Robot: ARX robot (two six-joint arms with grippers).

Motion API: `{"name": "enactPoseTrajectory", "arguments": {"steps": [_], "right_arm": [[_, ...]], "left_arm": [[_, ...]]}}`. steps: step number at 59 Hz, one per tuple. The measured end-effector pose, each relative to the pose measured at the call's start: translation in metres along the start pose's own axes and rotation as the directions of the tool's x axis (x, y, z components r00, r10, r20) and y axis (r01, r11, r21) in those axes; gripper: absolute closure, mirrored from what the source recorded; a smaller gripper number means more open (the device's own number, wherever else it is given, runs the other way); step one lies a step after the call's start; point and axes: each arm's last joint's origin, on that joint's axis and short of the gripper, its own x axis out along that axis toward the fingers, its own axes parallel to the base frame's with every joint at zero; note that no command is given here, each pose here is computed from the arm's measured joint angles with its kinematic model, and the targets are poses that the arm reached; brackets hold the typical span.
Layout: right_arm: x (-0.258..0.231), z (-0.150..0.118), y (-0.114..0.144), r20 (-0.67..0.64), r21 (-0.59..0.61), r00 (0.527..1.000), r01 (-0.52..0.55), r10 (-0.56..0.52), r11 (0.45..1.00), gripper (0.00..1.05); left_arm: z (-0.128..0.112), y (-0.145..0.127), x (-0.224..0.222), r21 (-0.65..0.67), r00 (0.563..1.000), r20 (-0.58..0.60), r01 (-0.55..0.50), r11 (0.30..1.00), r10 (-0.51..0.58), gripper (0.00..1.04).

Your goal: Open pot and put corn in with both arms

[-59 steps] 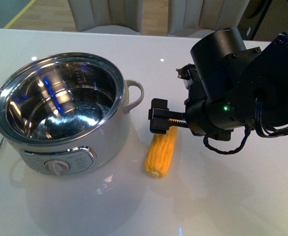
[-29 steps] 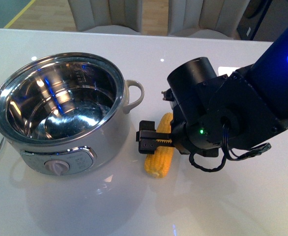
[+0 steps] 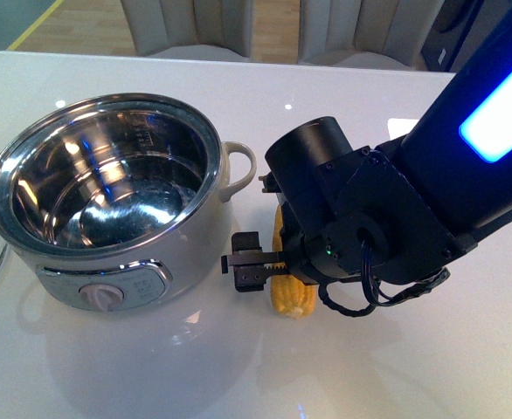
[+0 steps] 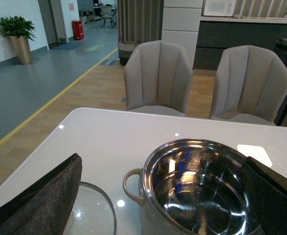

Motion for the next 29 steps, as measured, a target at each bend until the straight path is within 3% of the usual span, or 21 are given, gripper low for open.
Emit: {"name": "enactPoseTrajectory", "arguments": {"steps": [15, 29], "right_arm": [[-0.001, -0.003, 0.001, -0.002, -0.019, 1.0, 0.001, -0.001, 1.0, 0.63], [-0.019, -0.002, -0.006, 0.044, -0.021, 0.999, 0.002, -0.001, 1.0, 0.76]], "left_arm": [[0.0, 0.0, 0.0, 0.0, 1.0, 0.0, 0.0, 1.0, 0.0, 0.07], [0.0, 0.0, 0.0, 0.0, 1.0, 0.0, 0.0, 1.0, 0.0, 0.07]]}}
